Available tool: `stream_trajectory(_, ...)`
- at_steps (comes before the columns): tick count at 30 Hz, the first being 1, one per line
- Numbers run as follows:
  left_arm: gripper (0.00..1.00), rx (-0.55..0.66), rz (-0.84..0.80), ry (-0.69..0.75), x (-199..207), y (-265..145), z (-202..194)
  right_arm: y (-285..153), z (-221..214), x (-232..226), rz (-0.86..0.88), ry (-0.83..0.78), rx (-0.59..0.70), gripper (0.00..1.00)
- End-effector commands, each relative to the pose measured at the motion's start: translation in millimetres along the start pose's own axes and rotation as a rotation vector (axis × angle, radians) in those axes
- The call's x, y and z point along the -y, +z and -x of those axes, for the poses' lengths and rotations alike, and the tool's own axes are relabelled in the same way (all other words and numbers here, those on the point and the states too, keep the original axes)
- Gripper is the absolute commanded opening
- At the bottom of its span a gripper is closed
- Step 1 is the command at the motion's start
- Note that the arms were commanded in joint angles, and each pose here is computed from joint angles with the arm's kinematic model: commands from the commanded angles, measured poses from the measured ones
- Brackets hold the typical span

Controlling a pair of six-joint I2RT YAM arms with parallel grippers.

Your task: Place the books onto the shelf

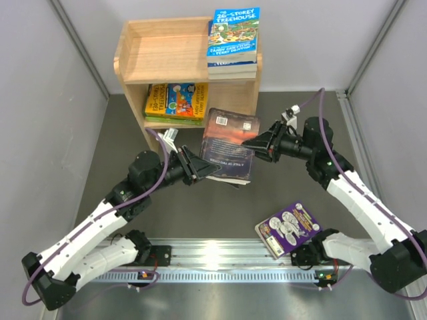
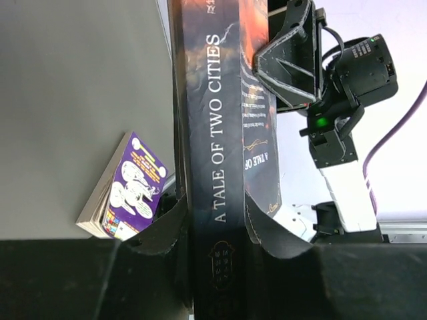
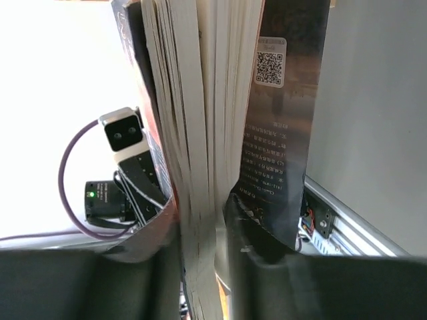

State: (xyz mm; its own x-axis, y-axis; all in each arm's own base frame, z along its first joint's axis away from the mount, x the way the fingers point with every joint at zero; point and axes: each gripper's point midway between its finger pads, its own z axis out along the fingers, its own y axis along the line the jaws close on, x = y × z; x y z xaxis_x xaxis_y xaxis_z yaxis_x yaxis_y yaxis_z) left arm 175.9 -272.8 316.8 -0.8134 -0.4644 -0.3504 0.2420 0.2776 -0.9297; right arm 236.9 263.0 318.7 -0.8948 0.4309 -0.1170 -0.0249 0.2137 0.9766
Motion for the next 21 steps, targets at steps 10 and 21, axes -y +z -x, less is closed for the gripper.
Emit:
stream_trajectory(10,0.00,-0.010,-0.225,0.237,106,-15,21,-30,-25,-62,0.236,-0.159,-0.039,0.67)
stream_trajectory(21,0.00,0.102,-0.221,0.384,158,-55,50,-27,-27,-59,0.235,-0.170,-0.073,0.83)
